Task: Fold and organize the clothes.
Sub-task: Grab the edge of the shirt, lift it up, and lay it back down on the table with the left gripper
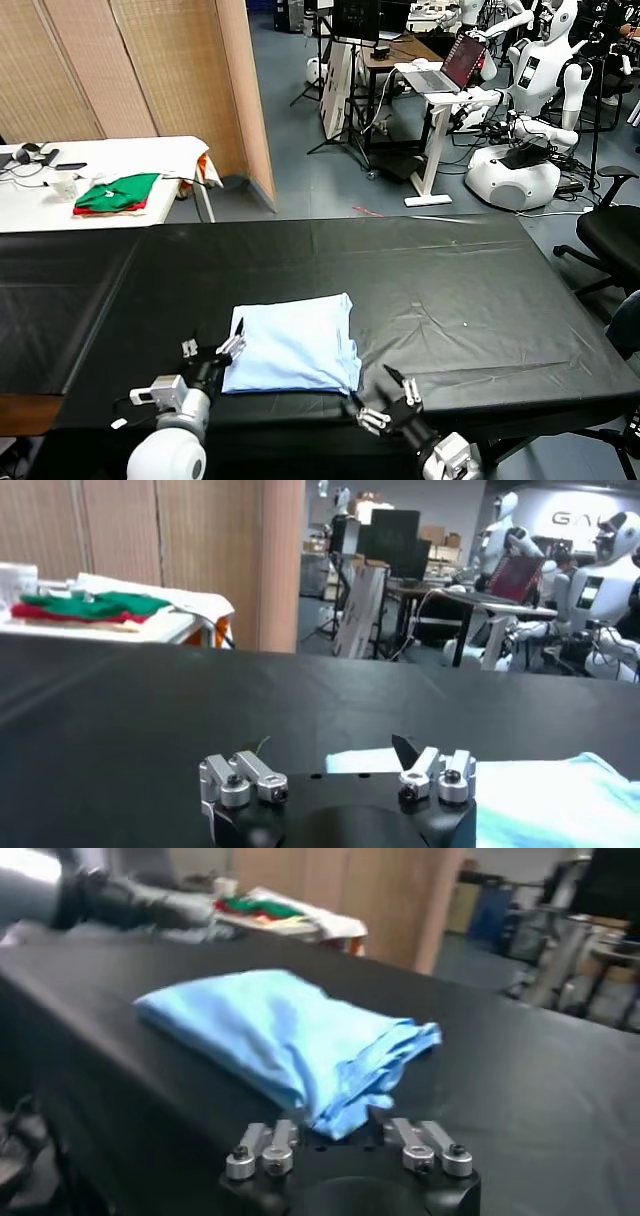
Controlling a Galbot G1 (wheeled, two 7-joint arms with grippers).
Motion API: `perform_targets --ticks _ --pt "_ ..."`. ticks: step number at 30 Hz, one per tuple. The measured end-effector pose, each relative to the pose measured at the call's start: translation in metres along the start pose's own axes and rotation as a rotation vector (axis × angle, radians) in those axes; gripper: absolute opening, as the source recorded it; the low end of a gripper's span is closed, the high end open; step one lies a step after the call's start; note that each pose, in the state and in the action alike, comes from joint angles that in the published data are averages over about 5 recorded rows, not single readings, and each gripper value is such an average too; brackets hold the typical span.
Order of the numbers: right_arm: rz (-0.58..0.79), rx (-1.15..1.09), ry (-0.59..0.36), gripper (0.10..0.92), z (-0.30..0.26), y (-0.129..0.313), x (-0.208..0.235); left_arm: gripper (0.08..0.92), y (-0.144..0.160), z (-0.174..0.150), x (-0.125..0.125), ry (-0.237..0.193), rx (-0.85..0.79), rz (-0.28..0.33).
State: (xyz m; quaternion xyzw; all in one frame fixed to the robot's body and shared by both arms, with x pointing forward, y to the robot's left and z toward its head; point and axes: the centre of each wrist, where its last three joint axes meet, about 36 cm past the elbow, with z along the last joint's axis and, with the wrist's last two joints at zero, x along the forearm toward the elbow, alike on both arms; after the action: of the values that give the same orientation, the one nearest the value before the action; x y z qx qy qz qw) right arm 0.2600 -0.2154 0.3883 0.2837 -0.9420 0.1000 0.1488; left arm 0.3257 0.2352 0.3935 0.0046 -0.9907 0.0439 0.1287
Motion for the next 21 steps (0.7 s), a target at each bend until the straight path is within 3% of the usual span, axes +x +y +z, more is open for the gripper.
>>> perform_targets --ticks 3,6,21 --pt "0.045 -0.067 -0.012 0.810 -0.005 0.000 0.006 0.907 -0.001 0.003 0.000 0.011 0.033 0.000" --pt "0.089 -0.124 -0.025 0.892 -0.009 -0.004 0.009 0.907 -0.002 0.006 0.002 0.022 0.076 -0.003" --pt "0.236 -0.204 -0.111 0.907 -0.030 -0.040 0.013 0.906 -0.015 0.029 0.010 0.075 0.246 0.013"
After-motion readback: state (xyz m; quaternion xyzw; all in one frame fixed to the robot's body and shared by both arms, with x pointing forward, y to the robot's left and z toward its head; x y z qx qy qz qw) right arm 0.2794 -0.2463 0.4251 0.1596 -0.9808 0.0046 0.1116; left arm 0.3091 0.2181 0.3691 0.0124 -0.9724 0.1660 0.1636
